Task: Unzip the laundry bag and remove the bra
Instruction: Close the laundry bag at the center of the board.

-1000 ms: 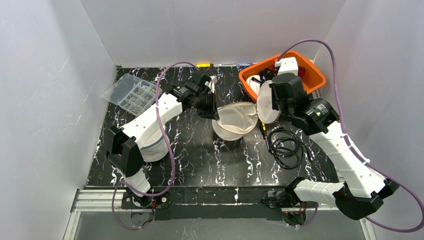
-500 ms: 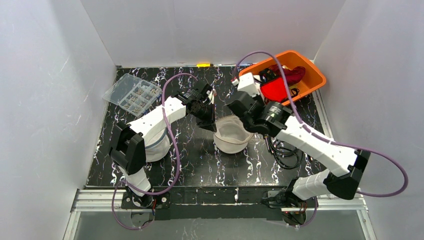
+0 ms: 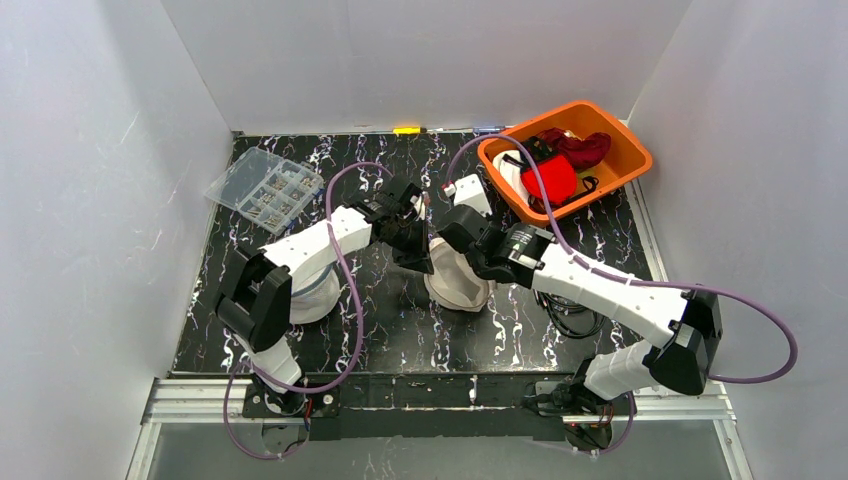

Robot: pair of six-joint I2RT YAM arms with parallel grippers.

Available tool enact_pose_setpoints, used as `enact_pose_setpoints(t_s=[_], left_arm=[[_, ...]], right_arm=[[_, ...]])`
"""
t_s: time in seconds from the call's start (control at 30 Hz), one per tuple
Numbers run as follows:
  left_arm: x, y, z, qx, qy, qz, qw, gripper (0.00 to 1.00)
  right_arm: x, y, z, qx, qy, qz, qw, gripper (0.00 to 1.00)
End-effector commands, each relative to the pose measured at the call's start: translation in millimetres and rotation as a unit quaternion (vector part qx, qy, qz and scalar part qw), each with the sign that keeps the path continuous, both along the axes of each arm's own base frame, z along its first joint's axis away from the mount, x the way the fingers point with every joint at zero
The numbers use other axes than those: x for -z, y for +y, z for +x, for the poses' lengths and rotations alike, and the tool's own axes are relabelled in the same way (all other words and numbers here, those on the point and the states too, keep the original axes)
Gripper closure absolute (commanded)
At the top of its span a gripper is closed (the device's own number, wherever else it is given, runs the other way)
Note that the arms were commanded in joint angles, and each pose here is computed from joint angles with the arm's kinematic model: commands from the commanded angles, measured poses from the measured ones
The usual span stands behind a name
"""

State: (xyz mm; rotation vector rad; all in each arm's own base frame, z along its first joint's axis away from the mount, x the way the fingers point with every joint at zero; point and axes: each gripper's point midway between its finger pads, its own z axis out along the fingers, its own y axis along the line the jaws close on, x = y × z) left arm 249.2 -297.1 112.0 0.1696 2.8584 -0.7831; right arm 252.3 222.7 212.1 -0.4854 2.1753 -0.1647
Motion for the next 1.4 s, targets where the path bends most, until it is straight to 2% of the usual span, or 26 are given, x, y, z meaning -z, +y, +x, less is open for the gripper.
enact_pose_setpoints(t_s=[0.0, 0.2, 0.4, 0.6, 0.8, 0.87, 1.0, 1.1, 1.37], left_arm=[[-26, 1, -1, -0.003, -0.033, -0.028, 0.999, 0.95], [-23, 7, -3, -0.003, -0.032, -0.025, 0.999, 0.94], [-16, 12, -8, -0.004, -0.024, -0.019, 1.000, 0.93], [-12, 24, -11, -0.008, -0.031, -0.003, 0.999, 0.82], [-9, 39, -15, -0.015, -0.039, 0.021, 0.999, 0.76], [-9, 44, -17, -0.018, -0.046, 0.029, 0.998, 0.73], [-11, 57, -18, -0.024, -0.059, 0.051, 0.997, 0.66], [-11, 65, -19, -0.029, -0.063, 0.063, 0.996, 0.61], [-8, 83, -22, -0.050, -0.071, 0.084, 0.993, 0.52]], right_arm=[[-4, 25, 1, -0.006, -0.003, 0.076, 0.997, 0.99], [-2, 42, 0, -0.021, 0.001, 0.118, 0.993, 0.99], [11, 65, -8, -0.055, 0.036, 0.144, 0.987, 0.98], [22, 76, -13, -0.069, 0.054, 0.163, 0.983, 0.92], [30, 90, -18, -0.089, 0.076, 0.181, 0.977, 0.92], [31, 96, -22, -0.101, 0.085, 0.189, 0.973, 0.87], [30, 103, -26, -0.117, 0.091, 0.205, 0.967, 0.70], [30, 109, -29, -0.128, 0.099, 0.214, 0.963, 0.62], [29, 122, -41, -0.161, 0.125, 0.240, 0.949, 0.52]])
